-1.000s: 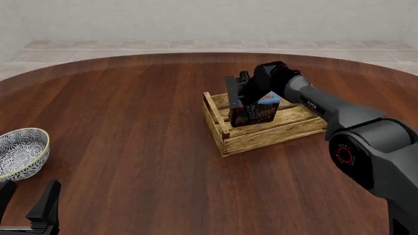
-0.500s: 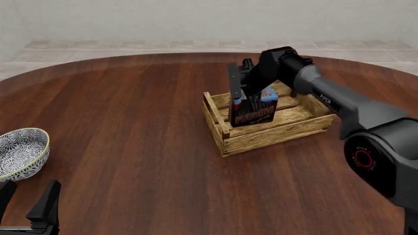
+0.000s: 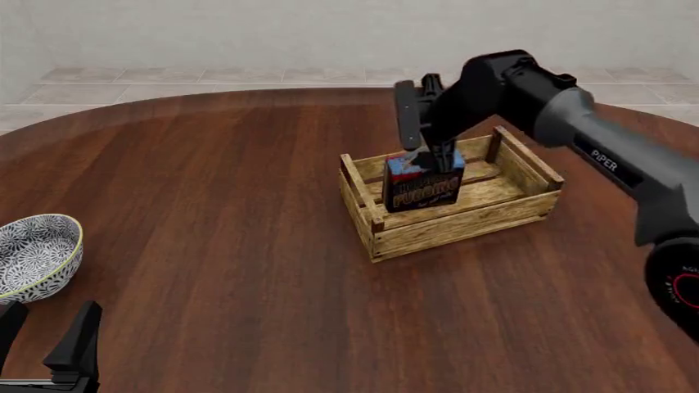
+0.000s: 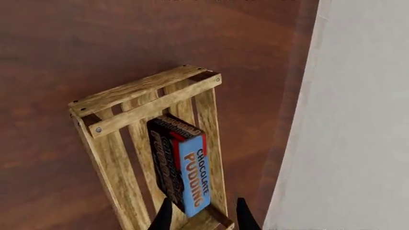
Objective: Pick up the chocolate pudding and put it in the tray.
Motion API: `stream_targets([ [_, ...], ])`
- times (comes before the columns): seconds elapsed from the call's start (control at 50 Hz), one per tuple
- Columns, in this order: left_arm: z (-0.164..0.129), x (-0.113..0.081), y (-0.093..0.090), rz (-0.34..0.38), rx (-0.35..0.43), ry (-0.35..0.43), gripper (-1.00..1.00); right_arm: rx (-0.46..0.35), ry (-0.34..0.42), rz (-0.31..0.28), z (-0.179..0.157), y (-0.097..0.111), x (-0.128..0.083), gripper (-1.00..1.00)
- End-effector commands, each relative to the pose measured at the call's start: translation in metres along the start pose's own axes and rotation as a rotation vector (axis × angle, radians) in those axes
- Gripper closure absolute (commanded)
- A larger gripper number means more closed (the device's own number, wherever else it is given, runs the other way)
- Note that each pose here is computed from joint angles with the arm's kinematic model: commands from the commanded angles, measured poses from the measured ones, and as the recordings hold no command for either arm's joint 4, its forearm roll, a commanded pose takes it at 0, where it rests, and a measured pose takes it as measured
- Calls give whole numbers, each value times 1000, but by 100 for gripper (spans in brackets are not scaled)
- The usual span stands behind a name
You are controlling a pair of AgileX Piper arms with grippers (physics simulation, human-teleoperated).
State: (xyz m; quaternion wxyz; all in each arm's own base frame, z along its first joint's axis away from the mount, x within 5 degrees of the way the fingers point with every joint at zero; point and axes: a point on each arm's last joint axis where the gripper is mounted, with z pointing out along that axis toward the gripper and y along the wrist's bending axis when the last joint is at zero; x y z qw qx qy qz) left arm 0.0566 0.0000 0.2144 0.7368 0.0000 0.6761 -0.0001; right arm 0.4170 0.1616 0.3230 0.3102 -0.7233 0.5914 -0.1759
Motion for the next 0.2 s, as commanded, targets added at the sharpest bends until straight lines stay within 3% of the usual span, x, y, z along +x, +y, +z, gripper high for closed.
stream_targets([
  [0.02,0,0,0,0,0,0,-100,22,-8,8,-33,6,-2,-100],
  [0.14,0,0,0,0,0,0,-100,41,-29,13,-52,18,-9,-100],
  [0.2,0,0,0,0,0,0,-100,61,-22,24,-61,22,-2,-100],
])
